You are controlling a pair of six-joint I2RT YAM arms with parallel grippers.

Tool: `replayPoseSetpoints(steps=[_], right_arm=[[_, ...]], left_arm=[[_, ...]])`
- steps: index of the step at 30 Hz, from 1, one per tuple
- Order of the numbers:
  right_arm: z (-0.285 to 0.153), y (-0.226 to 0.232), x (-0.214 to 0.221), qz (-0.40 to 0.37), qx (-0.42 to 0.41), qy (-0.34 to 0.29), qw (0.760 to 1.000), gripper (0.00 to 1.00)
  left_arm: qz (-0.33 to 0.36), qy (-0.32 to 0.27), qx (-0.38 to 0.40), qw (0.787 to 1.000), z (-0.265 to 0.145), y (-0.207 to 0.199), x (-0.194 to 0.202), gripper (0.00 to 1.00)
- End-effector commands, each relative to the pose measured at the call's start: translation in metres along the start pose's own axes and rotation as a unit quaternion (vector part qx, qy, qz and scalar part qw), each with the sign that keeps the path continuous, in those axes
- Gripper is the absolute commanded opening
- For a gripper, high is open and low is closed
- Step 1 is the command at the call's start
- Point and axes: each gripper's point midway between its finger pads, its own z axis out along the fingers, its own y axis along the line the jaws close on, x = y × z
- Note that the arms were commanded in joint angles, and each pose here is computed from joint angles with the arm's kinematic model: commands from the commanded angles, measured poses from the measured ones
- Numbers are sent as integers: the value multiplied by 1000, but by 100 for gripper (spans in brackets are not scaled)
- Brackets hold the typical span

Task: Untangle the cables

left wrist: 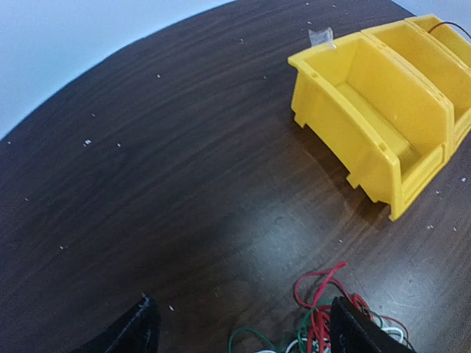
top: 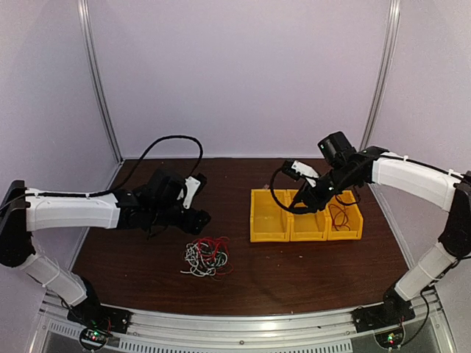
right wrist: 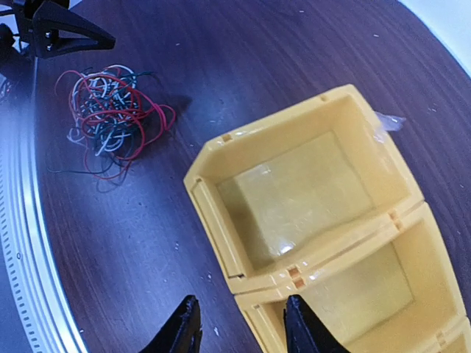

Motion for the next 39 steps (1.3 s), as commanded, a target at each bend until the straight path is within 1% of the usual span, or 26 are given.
replayPoseSetpoints(steps=[1,5,7,10,12,16,23,27,31,36,38,39], right_arm=[[30,35,-31,-70,-70,-37,994,40],[66,71,-46,-145,-96,-24,985,38],[83,89,-54,-169,-111,-21,979,37],[107,115,-70,-191,-141,-20,971,34],[117,130,-79,-200,-153,-24,967,34],[135,156,-93,-219,-170,-36,960,34],[163,171,-100,-222,-184,-28,957,38],[167,183,-93,-231,-206,-19,951,38],[171,185,-89,-224,-211,-16,951,37],[182,185,-83,-216,-214,-8,952,35],[183,185,-84,-214,-217,-8,953,32],[184,185,-85,-212,-216,-9,953,28]], left_arm=[[-76,-24,63,995,-24,-14,-1,81],[-106,-26,33,993,-47,3,15,81],[-114,-21,27,993,-58,8,22,80],[-131,-12,26,991,-71,12,30,71],[-144,-6,30,989,-76,12,37,68],[-173,4,49,984,-82,8,56,69],[-199,-14,62,978,-95,9,63,74],[-204,0,48,978,-91,13,74,76],[-201,12,43,979,-86,13,81,77],[-197,13,35,980,-84,15,82,77],[-198,14,33,980,-83,16,83,77],[-198,14,34,980,-83,16,84,76]])
